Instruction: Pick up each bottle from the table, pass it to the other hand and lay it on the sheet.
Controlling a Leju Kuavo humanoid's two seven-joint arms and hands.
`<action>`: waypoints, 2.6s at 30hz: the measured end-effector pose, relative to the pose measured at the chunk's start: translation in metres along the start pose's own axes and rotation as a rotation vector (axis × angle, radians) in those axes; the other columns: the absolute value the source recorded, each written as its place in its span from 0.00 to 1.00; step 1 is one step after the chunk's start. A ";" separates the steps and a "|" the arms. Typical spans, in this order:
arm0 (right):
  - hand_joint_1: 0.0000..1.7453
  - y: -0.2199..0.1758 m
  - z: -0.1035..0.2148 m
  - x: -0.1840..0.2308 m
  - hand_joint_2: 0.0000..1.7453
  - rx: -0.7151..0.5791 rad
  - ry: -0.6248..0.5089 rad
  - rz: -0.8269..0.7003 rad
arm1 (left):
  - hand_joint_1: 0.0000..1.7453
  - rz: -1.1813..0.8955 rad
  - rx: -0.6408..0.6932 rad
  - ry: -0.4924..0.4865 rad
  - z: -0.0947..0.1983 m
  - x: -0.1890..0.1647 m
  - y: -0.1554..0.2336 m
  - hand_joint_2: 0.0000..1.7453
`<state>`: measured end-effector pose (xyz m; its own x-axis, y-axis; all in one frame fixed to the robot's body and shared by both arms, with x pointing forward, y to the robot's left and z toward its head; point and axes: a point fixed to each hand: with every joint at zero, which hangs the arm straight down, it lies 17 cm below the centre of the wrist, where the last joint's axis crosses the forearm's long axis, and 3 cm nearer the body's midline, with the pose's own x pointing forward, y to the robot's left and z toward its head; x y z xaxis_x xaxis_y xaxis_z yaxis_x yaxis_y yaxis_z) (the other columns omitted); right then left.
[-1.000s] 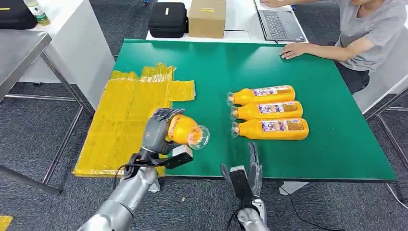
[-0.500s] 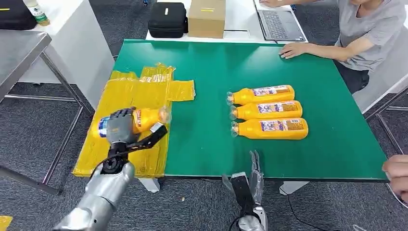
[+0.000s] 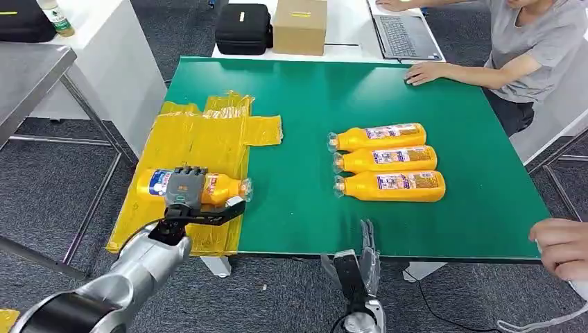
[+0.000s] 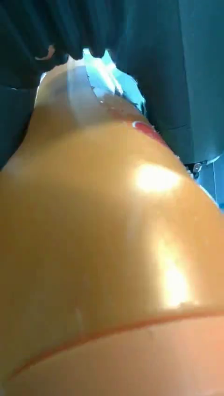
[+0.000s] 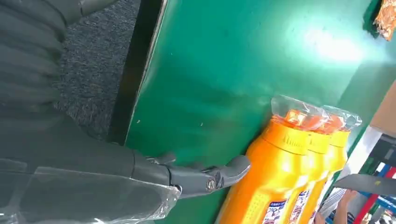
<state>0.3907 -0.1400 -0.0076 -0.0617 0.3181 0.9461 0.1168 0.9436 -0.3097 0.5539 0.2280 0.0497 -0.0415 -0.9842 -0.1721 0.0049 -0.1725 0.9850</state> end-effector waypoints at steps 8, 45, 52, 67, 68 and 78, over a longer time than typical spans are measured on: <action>0.00 0.000 0.001 -0.004 1.00 0.005 0.010 -0.001 | 0.00 -0.071 -0.078 -0.007 -0.006 0.000 -0.006 0.00; 0.00 -0.016 0.008 -0.017 1.00 -0.035 0.029 0.043 | 0.00 0.033 0.221 -0.419 0.028 0.166 0.091 1.00; 0.00 -0.018 0.008 -0.018 1.00 -0.041 0.028 0.048 | 0.00 0.040 0.387 -0.448 0.042 0.181 0.140 1.00; 0.00 -0.019 0.012 -0.011 1.00 -0.008 -0.043 0.148 | 0.00 0.317 0.650 -0.647 0.113 0.212 0.208 1.00; 0.00 -0.019 0.012 -0.008 1.00 -0.002 -0.061 0.172 | 0.00 0.351 0.660 -0.675 0.120 0.216 0.212 1.00; 0.00 -0.067 -0.020 0.051 1.00 -0.044 -0.376 0.559 | 0.00 0.711 0.754 -0.941 0.183 0.246 0.253 1.00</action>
<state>0.3995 -0.1891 0.0638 -0.3203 0.7750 0.5448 0.2708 0.6260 -0.7313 0.3619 -0.0508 0.2584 -0.9049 -0.4031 0.1371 -0.2112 0.7046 0.6774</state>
